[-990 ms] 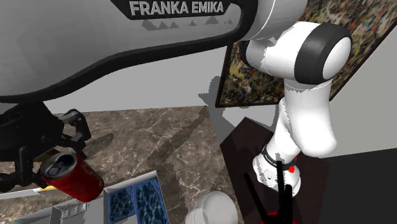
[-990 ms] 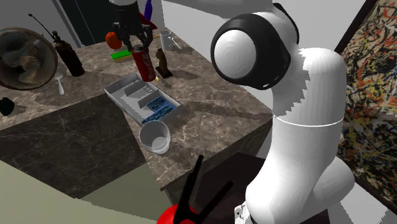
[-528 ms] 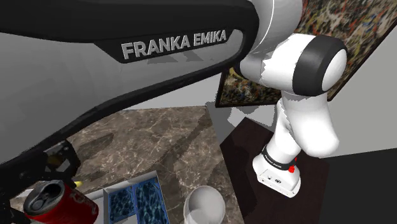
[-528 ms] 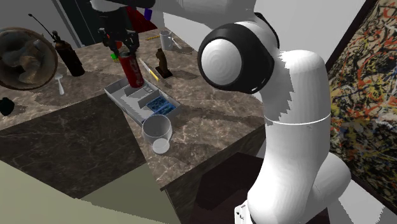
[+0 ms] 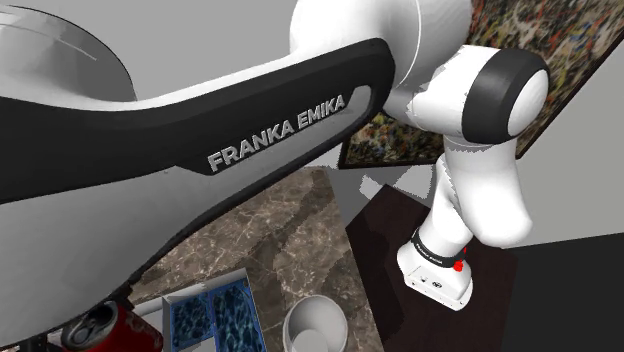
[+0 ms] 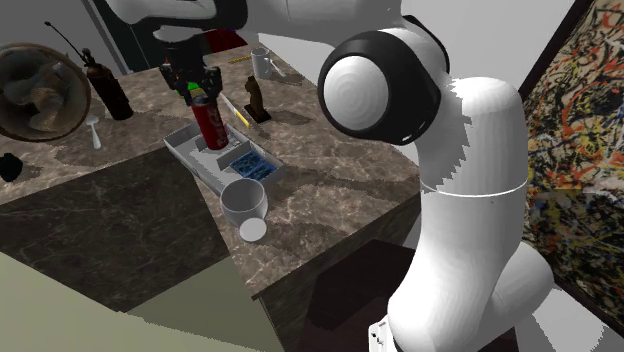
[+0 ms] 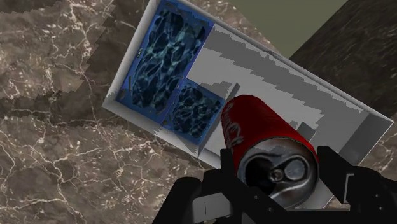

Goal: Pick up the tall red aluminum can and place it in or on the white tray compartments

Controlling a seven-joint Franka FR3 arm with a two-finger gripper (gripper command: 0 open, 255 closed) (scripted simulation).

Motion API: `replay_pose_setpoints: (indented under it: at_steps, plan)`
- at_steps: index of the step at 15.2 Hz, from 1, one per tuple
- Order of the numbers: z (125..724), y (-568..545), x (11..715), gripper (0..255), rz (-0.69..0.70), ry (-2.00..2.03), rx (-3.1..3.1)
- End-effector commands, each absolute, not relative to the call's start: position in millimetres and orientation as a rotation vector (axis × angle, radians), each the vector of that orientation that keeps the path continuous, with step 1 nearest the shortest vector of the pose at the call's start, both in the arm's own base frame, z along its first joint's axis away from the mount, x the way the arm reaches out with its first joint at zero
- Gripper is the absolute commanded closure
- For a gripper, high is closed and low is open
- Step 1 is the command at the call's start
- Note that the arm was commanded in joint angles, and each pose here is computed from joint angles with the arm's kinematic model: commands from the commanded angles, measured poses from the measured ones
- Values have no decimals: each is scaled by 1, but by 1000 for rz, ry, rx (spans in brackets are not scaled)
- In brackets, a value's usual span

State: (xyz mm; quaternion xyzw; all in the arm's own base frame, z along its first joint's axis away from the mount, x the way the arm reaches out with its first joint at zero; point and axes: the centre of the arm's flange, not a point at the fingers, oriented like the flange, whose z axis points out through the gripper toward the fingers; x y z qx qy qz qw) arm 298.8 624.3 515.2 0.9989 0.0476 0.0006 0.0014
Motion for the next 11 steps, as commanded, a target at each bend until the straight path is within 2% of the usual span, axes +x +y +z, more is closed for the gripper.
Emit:
replay_pose_setpoints:
  at_steps: [1,11]
  plan:
    - [505,623,300,255,2,150,3136]
    - [458,623,300,255,3,150,3136]
